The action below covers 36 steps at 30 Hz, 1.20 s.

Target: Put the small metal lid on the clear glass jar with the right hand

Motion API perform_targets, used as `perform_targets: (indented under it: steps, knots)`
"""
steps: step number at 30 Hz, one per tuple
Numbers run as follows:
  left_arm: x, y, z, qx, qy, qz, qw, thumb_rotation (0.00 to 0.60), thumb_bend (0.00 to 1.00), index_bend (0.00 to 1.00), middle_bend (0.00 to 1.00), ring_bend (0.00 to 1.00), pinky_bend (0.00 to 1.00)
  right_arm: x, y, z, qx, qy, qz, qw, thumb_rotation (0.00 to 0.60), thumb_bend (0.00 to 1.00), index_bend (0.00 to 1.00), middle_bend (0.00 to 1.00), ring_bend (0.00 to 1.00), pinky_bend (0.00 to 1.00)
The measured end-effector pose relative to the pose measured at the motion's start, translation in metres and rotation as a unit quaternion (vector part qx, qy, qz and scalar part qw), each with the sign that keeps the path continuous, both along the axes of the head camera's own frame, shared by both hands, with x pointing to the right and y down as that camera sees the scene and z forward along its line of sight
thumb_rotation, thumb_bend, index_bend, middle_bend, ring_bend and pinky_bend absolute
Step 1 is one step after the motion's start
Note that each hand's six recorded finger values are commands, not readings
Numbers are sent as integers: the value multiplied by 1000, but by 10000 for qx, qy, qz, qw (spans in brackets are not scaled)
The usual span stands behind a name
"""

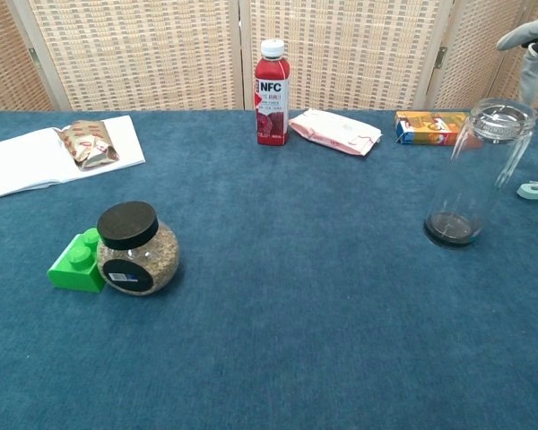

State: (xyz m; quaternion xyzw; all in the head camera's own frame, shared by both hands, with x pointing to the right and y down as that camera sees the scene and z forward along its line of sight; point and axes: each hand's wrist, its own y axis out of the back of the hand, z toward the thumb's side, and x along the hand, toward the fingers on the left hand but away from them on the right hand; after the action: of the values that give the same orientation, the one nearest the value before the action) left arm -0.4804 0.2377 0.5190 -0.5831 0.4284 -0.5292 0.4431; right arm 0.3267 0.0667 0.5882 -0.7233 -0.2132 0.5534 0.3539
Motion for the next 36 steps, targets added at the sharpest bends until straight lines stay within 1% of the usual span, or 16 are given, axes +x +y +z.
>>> perform_targets:
  steps: [15,24,36]
  knots:
    - [-1,0,-2,31,19,-17,10000,600,540,0,58,0,0,0,-1,14,-61,107,-8,9999,600,136,457,0,0,0]
    - [-1,0,-3,35,25,-13,10000,600,540,0,58,0,0,0,-1,11,-12,156,-52,9999,600,136,457,0,0,0]
    - [0,1,-8,120,55,-1,9999,600,540,0,58,0,0,-8,-3,12,3,379,-252,9990,600,136,457,0,0,0]
